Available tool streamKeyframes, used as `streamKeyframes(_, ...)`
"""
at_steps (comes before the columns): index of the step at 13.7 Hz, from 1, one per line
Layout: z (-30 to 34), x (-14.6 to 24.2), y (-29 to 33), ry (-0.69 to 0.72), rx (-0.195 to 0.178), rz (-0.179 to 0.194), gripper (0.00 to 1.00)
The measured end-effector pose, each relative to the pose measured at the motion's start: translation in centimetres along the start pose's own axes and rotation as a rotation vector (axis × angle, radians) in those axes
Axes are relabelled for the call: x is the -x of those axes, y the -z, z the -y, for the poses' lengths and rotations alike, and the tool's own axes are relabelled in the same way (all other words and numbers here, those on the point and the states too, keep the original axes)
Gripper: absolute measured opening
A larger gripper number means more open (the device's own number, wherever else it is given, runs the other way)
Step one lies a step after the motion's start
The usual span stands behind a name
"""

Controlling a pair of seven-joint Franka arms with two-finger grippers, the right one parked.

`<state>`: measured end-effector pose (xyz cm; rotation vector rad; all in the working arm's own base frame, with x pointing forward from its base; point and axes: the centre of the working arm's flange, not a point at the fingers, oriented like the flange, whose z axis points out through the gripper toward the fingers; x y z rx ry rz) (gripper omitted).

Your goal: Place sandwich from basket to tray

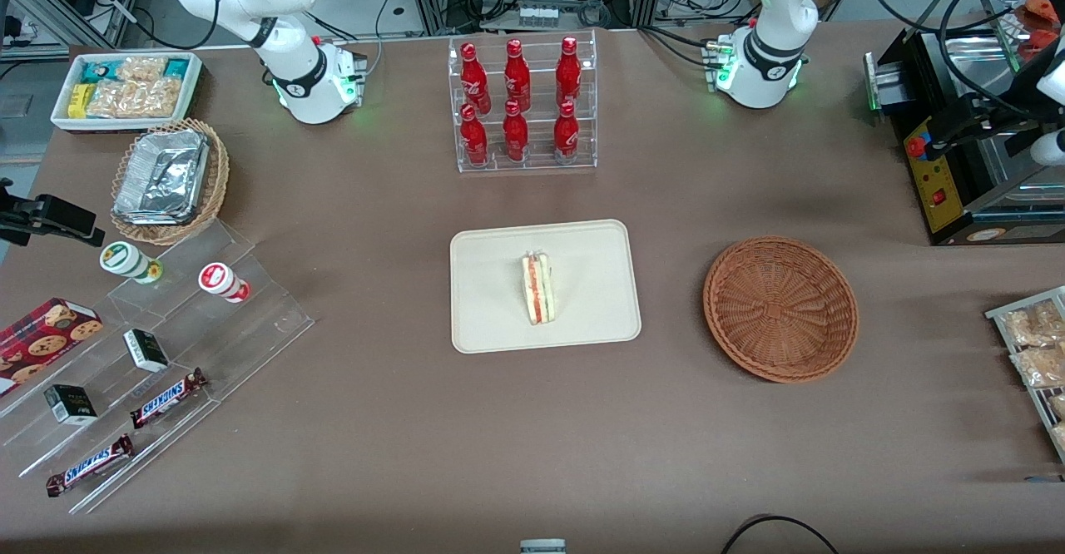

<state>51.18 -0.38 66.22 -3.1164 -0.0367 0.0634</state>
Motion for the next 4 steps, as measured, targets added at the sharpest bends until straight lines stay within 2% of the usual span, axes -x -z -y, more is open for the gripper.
streamKeyframes(4,0.13,-0.12,-0.06,-0.003,0.0,0.001,1.0)
